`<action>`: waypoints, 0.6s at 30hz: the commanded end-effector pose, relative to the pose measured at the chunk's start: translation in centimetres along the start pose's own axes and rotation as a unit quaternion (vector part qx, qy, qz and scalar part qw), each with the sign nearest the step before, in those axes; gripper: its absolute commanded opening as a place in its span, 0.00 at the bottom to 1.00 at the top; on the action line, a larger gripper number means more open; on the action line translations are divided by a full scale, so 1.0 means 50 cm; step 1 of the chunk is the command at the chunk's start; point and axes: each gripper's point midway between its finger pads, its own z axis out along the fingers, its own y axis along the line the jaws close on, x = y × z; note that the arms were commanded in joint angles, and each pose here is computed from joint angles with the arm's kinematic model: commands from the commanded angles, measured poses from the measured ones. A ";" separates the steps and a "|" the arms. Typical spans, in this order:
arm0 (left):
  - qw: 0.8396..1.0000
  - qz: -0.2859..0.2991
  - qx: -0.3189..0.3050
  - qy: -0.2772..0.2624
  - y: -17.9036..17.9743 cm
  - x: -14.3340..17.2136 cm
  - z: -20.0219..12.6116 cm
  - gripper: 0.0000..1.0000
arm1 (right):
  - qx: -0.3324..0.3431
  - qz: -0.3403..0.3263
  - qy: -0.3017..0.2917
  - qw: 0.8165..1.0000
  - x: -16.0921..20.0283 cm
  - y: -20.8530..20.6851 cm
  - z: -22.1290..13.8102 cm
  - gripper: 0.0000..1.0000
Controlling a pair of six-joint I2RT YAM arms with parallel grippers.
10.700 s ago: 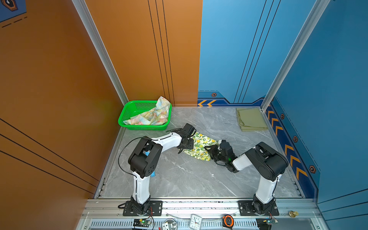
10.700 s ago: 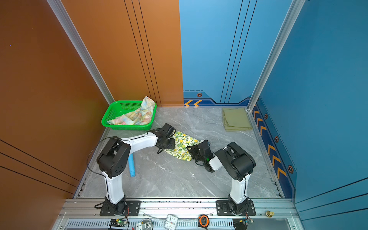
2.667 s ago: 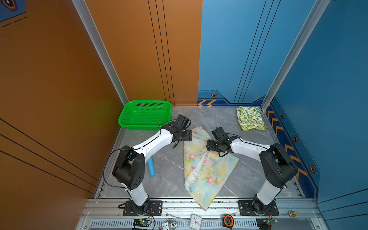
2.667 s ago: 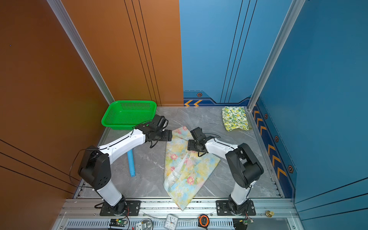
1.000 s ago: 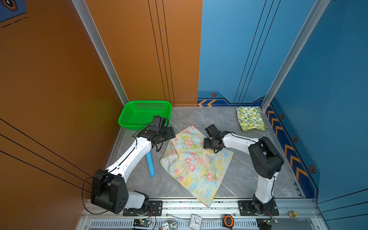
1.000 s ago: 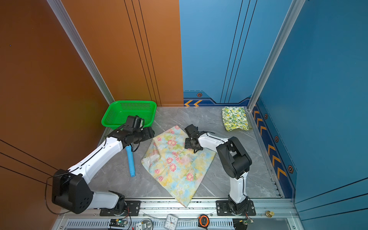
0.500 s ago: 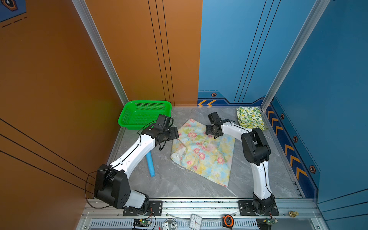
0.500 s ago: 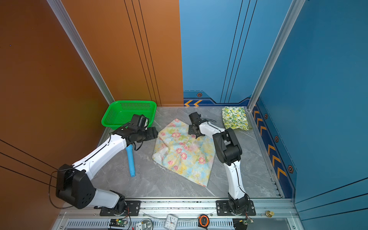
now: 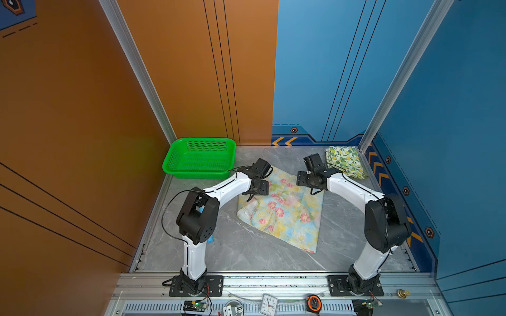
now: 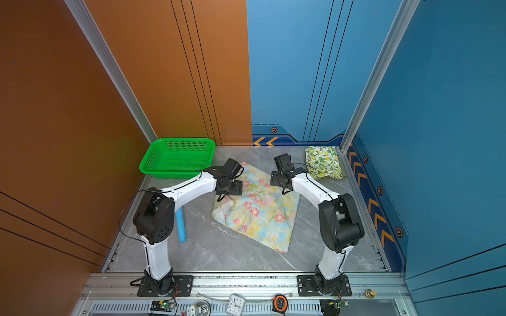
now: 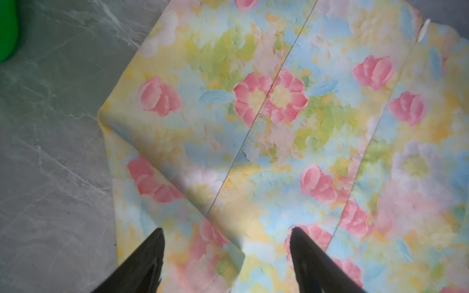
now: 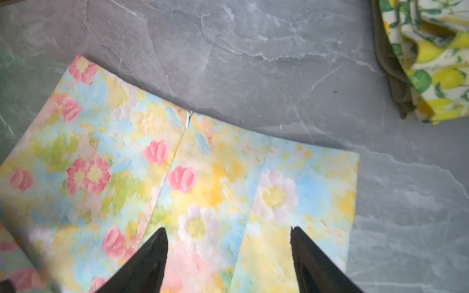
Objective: Fold and stack skirts
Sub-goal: Move the skirt to the center of the table, then smooth out the skirt at the center of the table.
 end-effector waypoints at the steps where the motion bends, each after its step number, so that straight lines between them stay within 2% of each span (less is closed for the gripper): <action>1: 0.999 0.027 -0.042 0.019 0.005 0.012 0.022 0.78 | 0.012 0.003 0.020 1.000 0.057 -0.016 -0.001 0.77; 5: 0.997 0.042 -0.058 0.027 -0.001 0.017 0.038 0.75 | 0.018 -0.004 0.042 0.999 0.103 -0.019 0.019 0.77; 9: 0.994 0.059 -0.080 0.034 0.027 0.021 0.034 0.75 | 0.023 -0.014 0.056 0.998 0.125 -0.013 0.040 0.77; 18: 0.984 0.068 -0.147 0.068 0.168 0.047 0.006 0.74 | 0.030 -0.022 0.048 0.998 0.118 -0.011 0.045 0.77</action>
